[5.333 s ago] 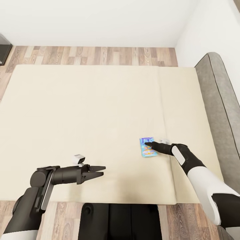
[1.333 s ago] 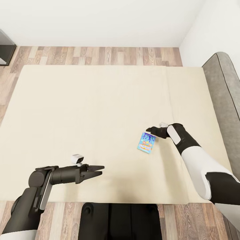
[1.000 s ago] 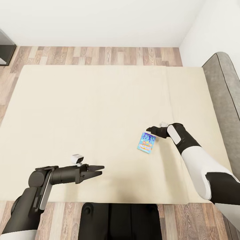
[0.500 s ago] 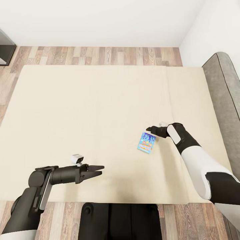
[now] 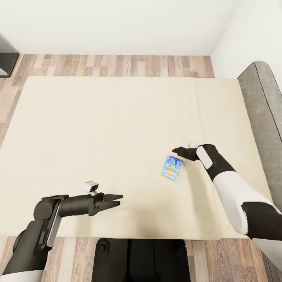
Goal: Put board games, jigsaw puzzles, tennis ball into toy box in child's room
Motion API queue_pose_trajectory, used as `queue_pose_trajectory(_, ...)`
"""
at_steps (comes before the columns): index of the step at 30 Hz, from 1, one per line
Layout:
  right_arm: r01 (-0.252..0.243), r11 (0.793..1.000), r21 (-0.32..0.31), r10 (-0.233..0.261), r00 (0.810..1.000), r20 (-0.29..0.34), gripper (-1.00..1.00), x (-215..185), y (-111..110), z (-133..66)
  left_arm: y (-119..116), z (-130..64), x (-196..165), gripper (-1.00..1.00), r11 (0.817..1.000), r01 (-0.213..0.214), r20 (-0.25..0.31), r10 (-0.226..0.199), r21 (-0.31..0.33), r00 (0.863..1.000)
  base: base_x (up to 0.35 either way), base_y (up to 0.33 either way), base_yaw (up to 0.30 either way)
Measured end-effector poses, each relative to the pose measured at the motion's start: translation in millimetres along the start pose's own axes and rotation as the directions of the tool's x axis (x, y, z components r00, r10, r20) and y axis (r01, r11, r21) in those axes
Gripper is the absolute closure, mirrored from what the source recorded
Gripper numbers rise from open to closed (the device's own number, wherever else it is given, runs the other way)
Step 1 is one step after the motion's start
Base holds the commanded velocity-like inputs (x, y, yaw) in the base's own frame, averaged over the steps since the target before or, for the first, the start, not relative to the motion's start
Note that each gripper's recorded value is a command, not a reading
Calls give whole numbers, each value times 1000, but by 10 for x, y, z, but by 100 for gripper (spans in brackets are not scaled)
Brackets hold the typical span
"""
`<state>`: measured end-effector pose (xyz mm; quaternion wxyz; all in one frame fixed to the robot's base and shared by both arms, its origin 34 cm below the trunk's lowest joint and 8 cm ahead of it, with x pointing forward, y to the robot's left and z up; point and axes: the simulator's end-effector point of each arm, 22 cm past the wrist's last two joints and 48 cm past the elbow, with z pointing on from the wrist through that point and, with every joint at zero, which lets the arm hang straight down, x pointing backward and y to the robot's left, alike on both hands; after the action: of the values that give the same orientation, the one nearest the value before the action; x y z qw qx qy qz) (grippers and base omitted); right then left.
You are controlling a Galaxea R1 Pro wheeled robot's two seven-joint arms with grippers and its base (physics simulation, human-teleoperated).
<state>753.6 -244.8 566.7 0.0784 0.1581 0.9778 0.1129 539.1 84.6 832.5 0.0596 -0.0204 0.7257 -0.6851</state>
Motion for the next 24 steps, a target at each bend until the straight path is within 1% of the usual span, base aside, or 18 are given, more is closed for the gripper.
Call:
queue_pose_trajectory(7, 0, 1000, 0, 0, 1000, 3, -100, -9, 0, -2, -12, 1, -6, -100, 1000, -2, 1, 2, 2, 1000, 0, 0, 0)
queue_pose_trajectory(14, 0, 1000, 1, 0, 1000, 18, -100, -43, -4, -2, -104, 8, -42, -100, 999, -5, 18, 4, 39, 1000, 0, 0, 0)
queue_pose_trajectory(18, 0, 1000, 1, 0, 1000, 25, -100, -58, -5, -1, -174, -49, -100, -100, 998, -7, 41, 4, 68, 999, 0, 0, 0)
queue_pose_trajectory(24, -1, 1000, 1, 1, 1000, 28, -100, -61, -8, 0, -232, -177, -148, -100, 996, -11, 53, 7, 88, 999, 0, 0, 0)
